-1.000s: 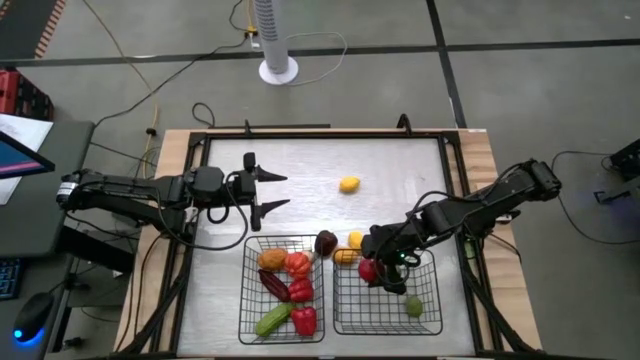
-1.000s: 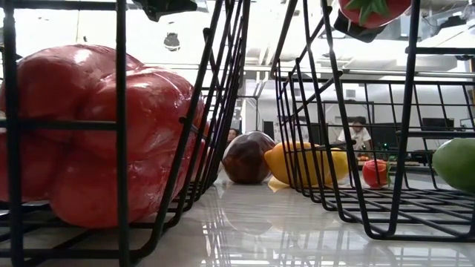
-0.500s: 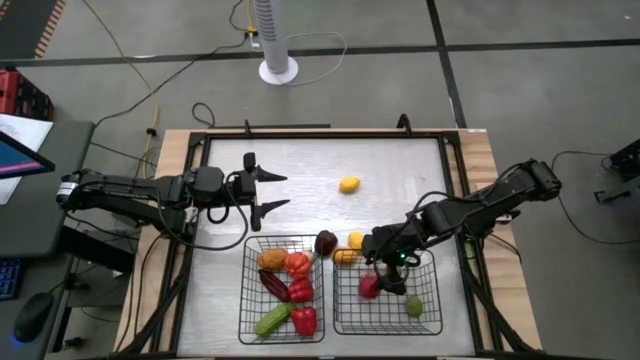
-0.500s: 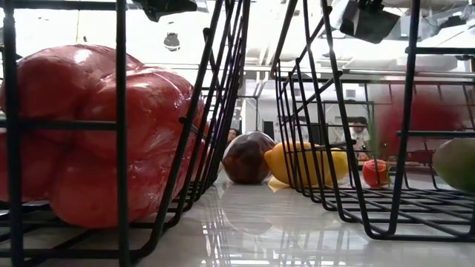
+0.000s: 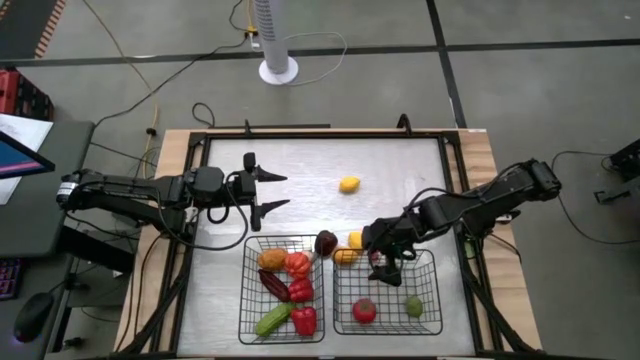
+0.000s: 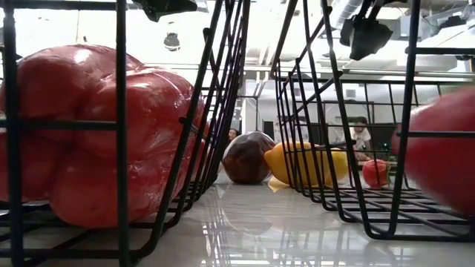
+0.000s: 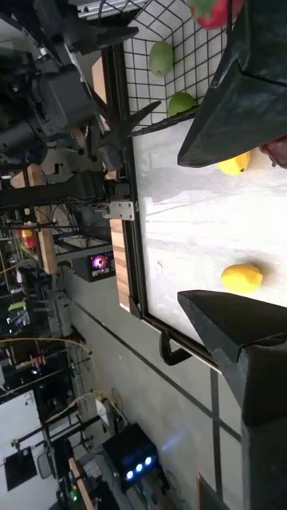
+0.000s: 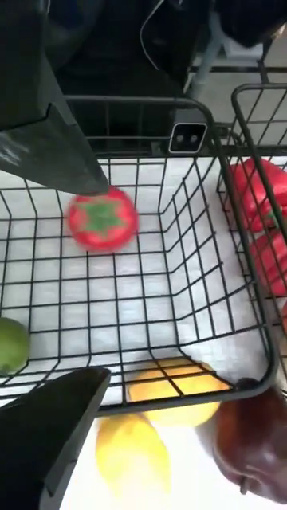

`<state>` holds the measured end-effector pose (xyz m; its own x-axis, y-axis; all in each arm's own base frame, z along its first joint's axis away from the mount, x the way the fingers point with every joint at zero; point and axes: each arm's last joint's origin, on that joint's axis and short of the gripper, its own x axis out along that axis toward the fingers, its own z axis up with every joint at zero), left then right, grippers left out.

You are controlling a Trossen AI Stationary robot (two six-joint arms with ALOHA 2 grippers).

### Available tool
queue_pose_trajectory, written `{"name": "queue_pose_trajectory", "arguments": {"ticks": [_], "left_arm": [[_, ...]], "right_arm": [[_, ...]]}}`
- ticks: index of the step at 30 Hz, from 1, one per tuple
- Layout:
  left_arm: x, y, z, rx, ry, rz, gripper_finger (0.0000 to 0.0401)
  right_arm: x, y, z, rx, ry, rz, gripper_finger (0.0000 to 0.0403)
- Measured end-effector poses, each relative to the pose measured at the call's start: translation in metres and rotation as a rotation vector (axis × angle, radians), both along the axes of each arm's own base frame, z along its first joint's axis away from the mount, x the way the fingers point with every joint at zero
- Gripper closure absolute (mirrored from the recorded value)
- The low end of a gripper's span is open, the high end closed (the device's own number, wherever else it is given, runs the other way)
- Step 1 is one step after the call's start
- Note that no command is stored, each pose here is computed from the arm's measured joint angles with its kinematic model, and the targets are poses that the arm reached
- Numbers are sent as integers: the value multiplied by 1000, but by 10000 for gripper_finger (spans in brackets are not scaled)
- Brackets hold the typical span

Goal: Sort produce into baskets
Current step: Put the top yellow lemon into the right black wire basket

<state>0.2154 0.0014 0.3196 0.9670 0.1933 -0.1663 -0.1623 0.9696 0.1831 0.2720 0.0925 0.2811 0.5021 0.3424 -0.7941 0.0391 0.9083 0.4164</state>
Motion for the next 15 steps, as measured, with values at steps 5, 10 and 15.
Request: {"name": "queue_pose_trajectory", "arguments": {"ticks": [5,10,15], "left_arm": [[0,0,0,20,3,-3,147],[0,1,1,41,-4,28,147],[0,1,1,37,-4,34,147]], "right_arm": [[2,-6,-1,-64,-18,-21,5],[12,-41,-4,-241,-43,-130,6],[33,-79,-4,-300,-162,-180,6]]}}
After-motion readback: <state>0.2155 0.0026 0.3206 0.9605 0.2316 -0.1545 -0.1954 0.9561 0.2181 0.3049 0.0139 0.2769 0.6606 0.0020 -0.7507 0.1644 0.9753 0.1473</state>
